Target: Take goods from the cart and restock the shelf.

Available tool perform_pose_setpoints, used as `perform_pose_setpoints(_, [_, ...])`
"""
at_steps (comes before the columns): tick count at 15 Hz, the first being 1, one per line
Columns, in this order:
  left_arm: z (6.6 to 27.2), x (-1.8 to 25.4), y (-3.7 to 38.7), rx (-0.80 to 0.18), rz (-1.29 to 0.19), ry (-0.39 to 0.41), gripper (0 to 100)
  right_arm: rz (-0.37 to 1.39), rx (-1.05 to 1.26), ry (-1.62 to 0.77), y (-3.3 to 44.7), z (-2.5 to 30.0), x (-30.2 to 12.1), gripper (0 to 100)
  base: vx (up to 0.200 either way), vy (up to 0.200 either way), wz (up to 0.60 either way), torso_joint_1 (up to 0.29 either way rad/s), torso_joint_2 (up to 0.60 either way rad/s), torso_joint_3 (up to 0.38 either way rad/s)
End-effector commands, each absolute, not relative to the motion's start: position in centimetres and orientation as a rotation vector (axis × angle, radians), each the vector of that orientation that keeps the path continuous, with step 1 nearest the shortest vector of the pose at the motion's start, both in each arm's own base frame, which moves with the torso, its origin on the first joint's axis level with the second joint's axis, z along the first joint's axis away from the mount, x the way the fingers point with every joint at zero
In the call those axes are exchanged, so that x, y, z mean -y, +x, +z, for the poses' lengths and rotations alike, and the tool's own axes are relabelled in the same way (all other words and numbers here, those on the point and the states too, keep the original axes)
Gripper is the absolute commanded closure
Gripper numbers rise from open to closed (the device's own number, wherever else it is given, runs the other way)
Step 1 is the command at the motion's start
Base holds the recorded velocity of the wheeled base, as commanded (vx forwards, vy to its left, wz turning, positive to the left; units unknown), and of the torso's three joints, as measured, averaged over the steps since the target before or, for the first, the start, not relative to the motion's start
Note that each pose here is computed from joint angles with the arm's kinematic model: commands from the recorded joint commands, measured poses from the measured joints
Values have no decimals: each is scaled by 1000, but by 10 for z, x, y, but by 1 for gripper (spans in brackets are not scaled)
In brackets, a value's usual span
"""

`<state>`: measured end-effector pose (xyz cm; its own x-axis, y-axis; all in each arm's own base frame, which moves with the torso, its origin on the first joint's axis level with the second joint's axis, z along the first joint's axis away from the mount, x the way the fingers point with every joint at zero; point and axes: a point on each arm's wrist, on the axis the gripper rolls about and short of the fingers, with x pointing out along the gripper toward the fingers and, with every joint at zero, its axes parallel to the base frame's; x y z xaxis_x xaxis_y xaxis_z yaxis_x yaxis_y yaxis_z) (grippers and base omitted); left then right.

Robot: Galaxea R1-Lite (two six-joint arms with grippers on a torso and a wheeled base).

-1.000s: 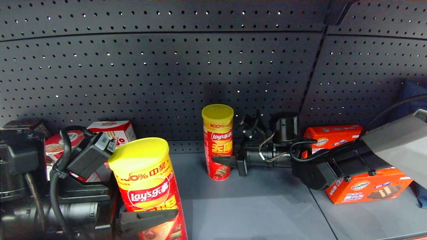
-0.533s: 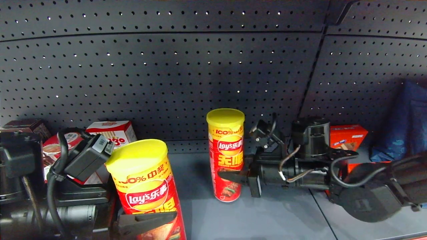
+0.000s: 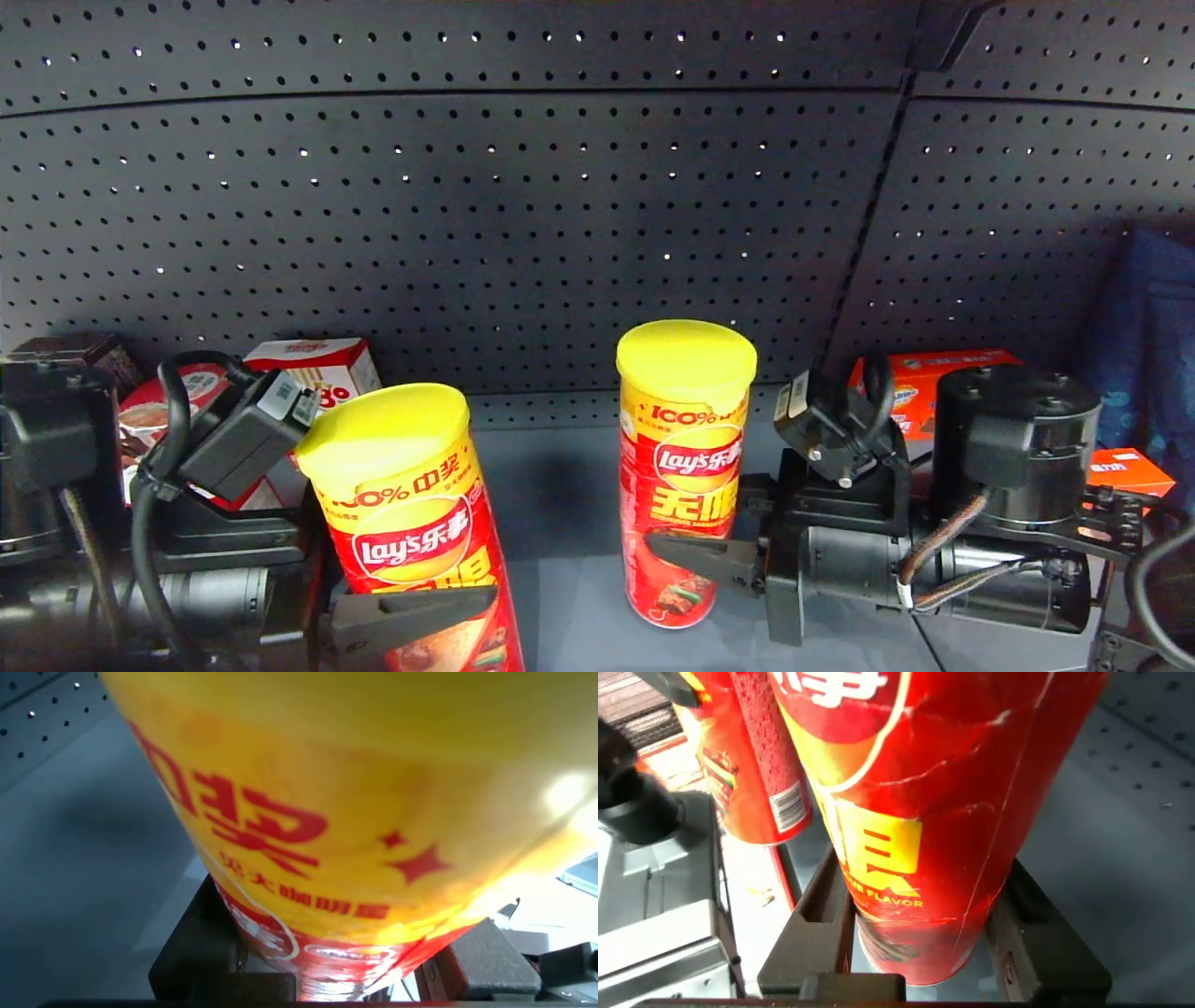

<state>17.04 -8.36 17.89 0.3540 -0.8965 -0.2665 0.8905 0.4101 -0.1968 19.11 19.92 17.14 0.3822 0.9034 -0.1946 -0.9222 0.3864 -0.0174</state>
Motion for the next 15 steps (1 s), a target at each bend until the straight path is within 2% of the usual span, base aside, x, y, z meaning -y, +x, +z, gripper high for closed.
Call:
perform_pose_setpoints(1, [179,84,171,-358,-1155,-19,100,1171,-156,-130,183,171,-195,100,0,0,0,0,0,0])
perform_pose_setpoints(15, [179,87,179,-368,-1151,-22,100,1171,-201,-128,171,142,-182,100,0,0,0,0,0,0])
